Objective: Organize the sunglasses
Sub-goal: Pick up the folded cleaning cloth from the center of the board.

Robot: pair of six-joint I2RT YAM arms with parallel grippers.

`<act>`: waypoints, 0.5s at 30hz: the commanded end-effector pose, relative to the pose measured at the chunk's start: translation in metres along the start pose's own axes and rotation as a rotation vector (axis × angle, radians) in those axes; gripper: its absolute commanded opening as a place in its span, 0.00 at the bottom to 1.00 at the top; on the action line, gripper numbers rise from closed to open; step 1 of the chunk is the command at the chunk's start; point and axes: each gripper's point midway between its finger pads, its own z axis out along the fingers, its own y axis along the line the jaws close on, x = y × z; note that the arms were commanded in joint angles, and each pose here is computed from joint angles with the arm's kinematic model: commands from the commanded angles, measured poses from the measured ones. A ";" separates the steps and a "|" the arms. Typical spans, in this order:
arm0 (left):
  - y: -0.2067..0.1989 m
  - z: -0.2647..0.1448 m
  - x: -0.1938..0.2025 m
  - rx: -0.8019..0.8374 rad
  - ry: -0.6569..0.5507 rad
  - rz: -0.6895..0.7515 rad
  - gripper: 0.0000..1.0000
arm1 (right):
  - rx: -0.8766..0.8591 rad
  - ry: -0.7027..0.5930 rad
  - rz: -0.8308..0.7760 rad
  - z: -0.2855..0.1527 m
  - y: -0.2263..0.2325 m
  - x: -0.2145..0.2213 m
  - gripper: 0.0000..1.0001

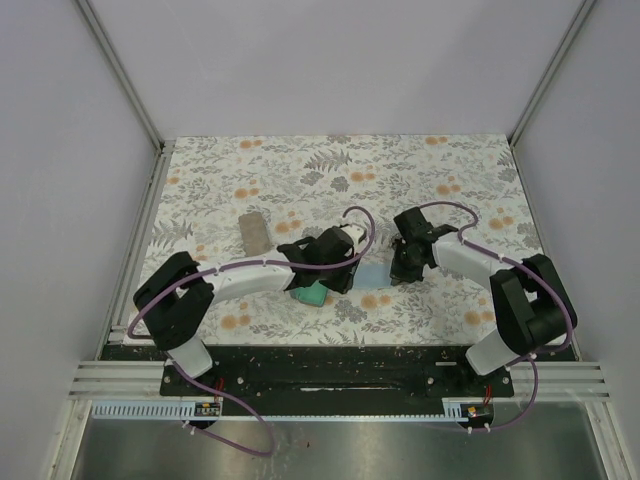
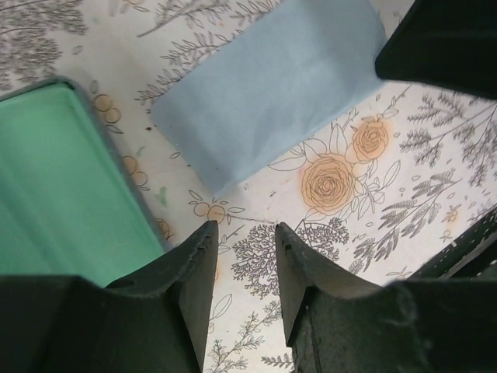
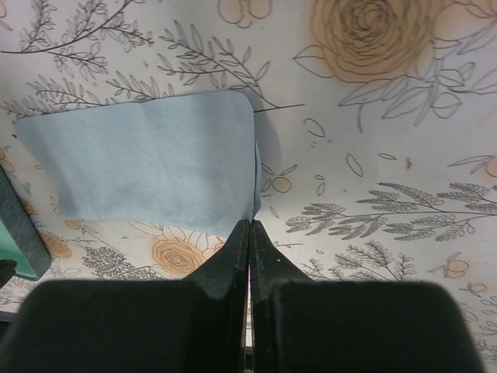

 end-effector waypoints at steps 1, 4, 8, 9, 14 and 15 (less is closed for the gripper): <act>-0.022 0.003 -0.013 0.100 -0.008 0.157 0.39 | 0.034 -0.036 0.011 -0.008 -0.014 -0.006 0.00; -0.021 0.008 -0.011 0.109 0.011 0.226 0.39 | 0.039 -0.030 0.011 -0.006 -0.016 -0.007 0.00; -0.023 0.017 -0.011 0.125 0.041 0.285 0.39 | 0.037 -0.027 0.011 -0.005 -0.015 -0.009 0.00; -0.022 0.021 -0.006 0.127 0.057 0.294 0.39 | 0.035 -0.027 0.012 -0.005 -0.015 -0.009 0.00; -0.015 0.037 0.000 0.087 0.106 0.290 0.39 | 0.029 -0.029 0.014 -0.006 -0.013 -0.011 0.00; -0.014 0.039 0.000 0.078 0.113 0.290 0.39 | 0.026 -0.030 0.013 -0.006 -0.012 -0.011 0.00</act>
